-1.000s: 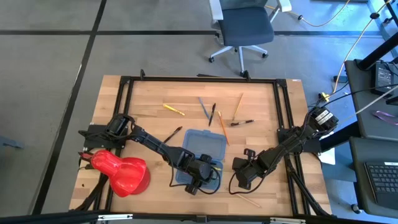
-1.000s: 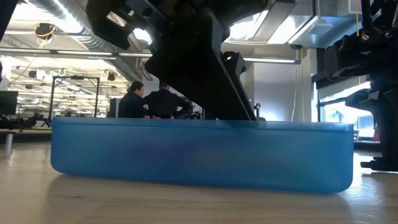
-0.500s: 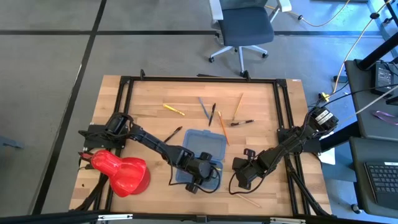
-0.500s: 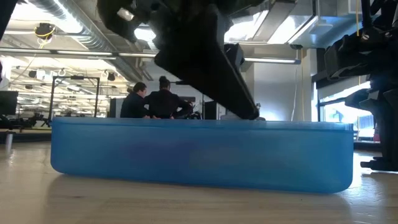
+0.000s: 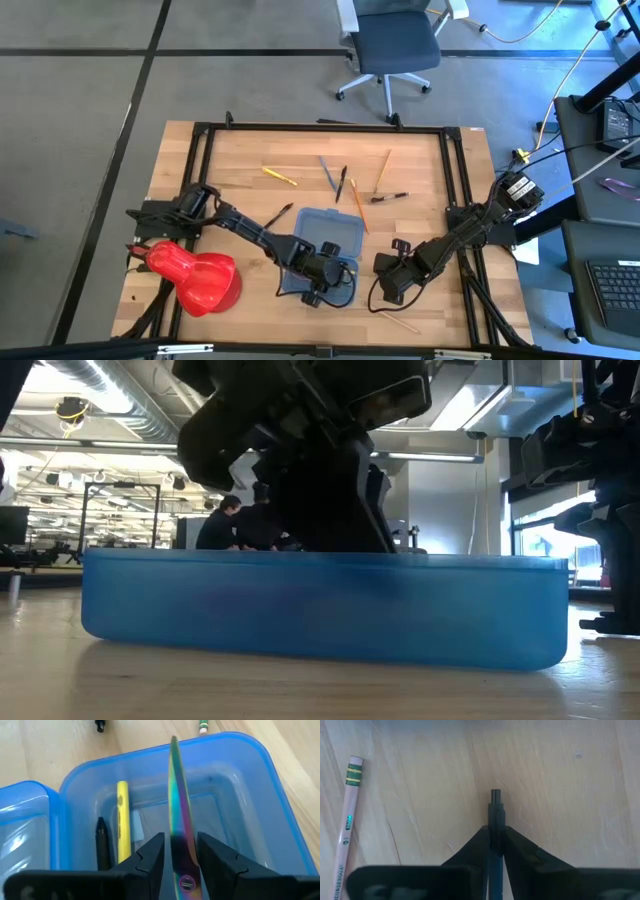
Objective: Pick & place school supplies into a supply box
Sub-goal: Put the bottom right black pen into the blue supply box
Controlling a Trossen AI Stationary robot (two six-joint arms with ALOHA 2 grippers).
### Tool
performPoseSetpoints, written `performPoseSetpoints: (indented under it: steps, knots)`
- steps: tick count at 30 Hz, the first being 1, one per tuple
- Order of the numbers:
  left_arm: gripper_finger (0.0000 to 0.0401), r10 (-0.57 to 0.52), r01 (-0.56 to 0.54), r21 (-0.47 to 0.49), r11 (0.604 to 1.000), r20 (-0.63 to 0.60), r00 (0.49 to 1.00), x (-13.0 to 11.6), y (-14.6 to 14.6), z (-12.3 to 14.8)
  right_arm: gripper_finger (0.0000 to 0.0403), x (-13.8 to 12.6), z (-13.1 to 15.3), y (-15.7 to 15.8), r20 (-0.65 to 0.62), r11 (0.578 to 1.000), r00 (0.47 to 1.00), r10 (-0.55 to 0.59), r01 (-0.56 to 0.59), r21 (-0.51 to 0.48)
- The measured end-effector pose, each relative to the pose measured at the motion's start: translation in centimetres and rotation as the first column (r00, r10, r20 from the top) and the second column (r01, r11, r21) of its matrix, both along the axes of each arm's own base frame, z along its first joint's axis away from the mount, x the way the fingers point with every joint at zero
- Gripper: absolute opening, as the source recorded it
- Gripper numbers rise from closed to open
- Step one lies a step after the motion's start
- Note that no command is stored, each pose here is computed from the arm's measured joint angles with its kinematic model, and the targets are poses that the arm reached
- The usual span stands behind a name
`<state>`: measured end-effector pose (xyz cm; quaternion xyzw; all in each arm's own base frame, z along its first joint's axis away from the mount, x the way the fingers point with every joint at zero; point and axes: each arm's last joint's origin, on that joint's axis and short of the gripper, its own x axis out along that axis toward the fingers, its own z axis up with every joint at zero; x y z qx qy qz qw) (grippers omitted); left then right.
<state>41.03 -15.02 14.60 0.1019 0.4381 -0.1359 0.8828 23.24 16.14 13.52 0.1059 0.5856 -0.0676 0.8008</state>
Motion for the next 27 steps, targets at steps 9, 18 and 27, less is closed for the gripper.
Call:
performPoseSetpoints:
  steps: [9, 18, 27]
  knots:
    - [0.0048, -0.036, 0.037, 0.013, 0.999, -0.021, 0.999, 0.0, 0.5, -0.1, 0.0054, 0.0, 0.0, 0.0, 0.000, 1.000, 1.000, 0.021, -0.021, -0.007]
    - [0.0061, -0.063, 0.068, 0.064, 0.996, -0.072, 0.995, -0.4, 1.0, 1.3, 0.0054, 0.0, 0.0, 0.0, 0.000, 1.000, 1.000, 0.017, -0.017, -0.005]
    - [0.0054, -0.179, 0.190, 0.119, 0.975, -0.099, 0.979, -0.3, 0.9, 2.6, 0.0054, 0.0, 0.0, 0.0, 0.001, 1.000, 1.000, 0.012, -0.012, -0.003]
